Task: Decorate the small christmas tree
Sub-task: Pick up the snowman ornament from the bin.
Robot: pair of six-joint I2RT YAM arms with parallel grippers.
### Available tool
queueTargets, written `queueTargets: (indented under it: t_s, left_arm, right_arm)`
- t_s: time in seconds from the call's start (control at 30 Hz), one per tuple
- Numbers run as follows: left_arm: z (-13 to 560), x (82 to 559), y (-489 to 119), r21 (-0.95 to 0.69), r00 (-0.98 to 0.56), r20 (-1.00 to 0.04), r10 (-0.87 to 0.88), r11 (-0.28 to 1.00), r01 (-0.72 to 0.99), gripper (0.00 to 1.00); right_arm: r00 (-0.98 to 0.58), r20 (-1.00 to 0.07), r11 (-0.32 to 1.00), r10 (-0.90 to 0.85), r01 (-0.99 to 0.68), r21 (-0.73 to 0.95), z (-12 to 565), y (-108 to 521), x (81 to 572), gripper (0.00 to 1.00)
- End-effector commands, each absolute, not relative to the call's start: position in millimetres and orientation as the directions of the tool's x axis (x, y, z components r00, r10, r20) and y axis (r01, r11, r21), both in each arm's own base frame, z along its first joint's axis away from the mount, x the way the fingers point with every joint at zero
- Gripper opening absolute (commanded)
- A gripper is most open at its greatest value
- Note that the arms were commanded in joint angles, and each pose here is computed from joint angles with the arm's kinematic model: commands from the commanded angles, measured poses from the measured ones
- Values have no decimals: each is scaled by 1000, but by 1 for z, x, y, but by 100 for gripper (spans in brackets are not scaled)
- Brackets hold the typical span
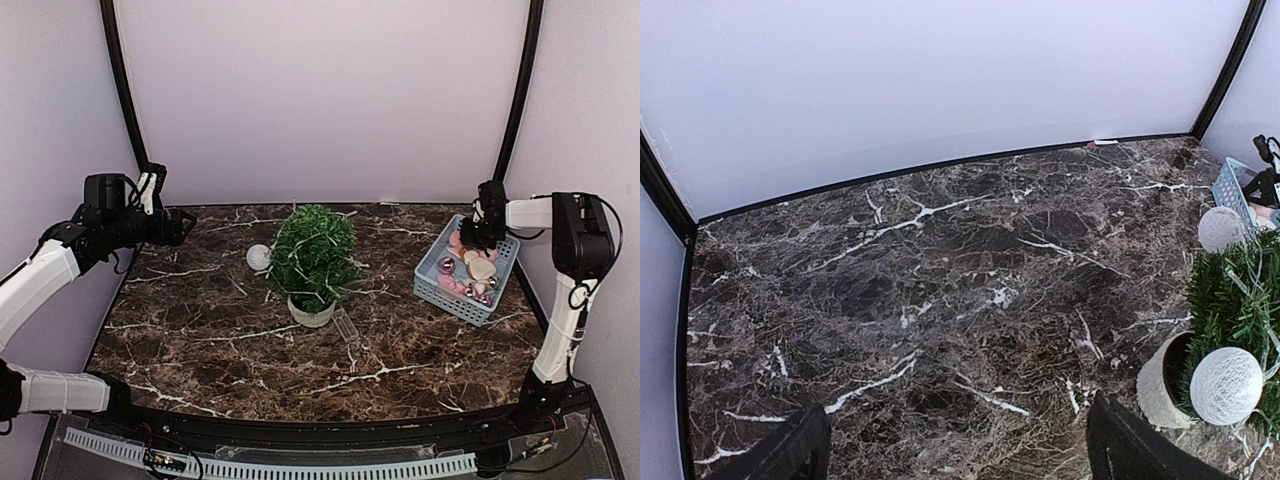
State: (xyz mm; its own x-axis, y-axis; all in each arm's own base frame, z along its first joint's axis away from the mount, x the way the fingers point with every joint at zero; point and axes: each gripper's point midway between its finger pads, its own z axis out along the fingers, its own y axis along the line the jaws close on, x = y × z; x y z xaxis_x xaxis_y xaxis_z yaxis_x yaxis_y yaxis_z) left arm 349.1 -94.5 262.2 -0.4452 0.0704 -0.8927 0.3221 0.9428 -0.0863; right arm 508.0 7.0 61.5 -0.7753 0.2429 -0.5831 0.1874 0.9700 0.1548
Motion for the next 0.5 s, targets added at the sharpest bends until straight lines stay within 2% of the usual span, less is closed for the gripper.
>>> queueTargets:
  t_s: [0.0,0.2,0.47]
  left_arm:
    - [269,349,-94,-94,-417,-907,54,941,326,92]
    - [269,349,-94,-92,-418,-907,56,941,326,92]
    - [269,350,-95,-91,-417,-907,57,940,328,91]
  right_arm:
    - [-754,-609,969,245,179,168,70,7,521,17]
    - [-756,-607,970,244,180,166,68,7,522,11]
    - [-763,-599,970,243,180,163,61,7,524,11]
